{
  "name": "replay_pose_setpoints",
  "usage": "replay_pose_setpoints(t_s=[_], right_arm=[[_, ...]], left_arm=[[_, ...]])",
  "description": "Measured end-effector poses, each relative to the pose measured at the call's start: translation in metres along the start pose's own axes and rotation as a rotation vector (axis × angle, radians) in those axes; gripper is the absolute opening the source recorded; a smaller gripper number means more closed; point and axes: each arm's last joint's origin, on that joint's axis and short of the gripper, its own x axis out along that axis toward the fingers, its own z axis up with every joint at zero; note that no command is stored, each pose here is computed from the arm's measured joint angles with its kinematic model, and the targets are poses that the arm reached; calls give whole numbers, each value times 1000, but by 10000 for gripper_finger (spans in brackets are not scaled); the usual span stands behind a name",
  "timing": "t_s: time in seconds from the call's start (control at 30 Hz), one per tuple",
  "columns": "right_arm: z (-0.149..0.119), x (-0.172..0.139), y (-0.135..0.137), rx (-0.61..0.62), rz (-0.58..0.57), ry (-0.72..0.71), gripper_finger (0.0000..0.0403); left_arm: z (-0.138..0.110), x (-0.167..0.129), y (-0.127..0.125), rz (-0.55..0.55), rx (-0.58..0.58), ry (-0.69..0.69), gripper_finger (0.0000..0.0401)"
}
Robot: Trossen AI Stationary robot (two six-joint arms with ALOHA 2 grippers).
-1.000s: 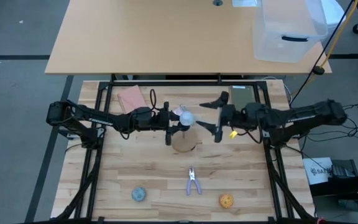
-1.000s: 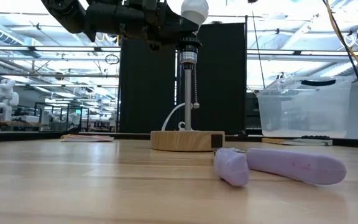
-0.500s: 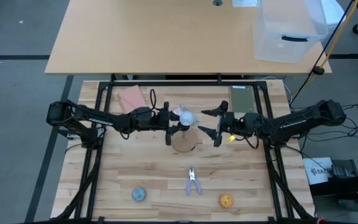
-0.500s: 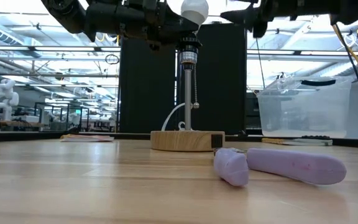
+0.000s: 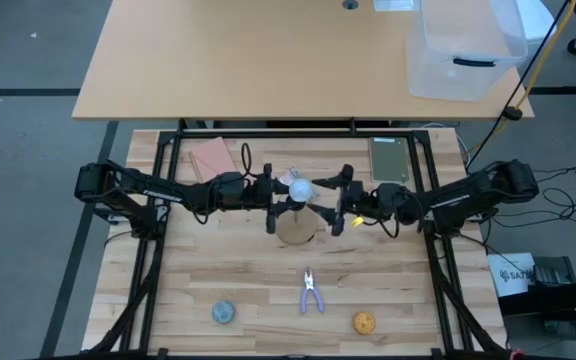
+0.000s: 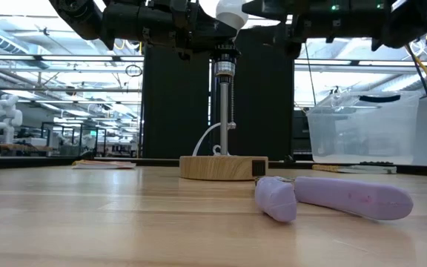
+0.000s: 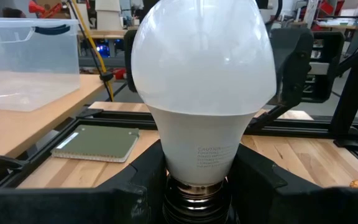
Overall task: Screw lightbulb
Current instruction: Insert the lightbulb on the lamp
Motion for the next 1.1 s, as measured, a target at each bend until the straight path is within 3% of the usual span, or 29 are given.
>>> replay_pose_setpoints(t_s=[0.5, 0.9, 1.1], right_arm=[[5, 12, -4, 11, 49, -66, 315], [9, 24, -1, -26, 56, 27, 315], [-4, 30, -3, -15, 52, 42, 315]], left_arm=[[0, 0, 0, 0, -1, 5, 144], [-1, 0, 0, 0, 0, 7, 144], [-1, 0, 0, 0, 0, 6, 144]])
